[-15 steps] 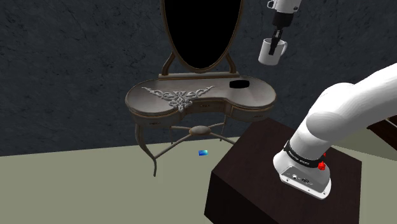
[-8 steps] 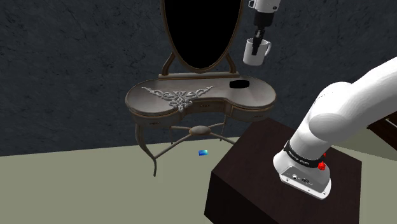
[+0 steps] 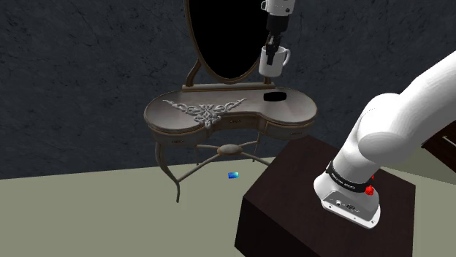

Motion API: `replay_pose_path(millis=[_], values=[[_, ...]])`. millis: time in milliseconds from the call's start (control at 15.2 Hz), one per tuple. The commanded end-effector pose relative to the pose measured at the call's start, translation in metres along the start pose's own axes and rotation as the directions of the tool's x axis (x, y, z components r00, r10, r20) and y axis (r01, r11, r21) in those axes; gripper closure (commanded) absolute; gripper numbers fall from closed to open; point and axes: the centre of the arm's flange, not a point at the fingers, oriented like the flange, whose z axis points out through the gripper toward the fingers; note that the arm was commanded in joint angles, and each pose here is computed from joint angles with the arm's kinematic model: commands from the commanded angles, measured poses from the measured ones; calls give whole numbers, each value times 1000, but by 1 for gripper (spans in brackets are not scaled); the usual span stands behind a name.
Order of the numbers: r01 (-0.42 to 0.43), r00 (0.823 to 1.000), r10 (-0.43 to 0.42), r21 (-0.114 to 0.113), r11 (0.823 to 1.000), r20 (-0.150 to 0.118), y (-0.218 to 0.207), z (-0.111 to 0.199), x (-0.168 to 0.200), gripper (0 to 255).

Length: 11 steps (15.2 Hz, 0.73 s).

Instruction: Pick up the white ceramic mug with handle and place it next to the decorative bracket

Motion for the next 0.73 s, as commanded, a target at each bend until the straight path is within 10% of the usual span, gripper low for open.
replay_pose_path(millis=[0,660], values=[[-1,1000,1,0,1000,-1,-2,9,2,255],[-1,1000,1,0,1000,-1,-2,62,3,255]])
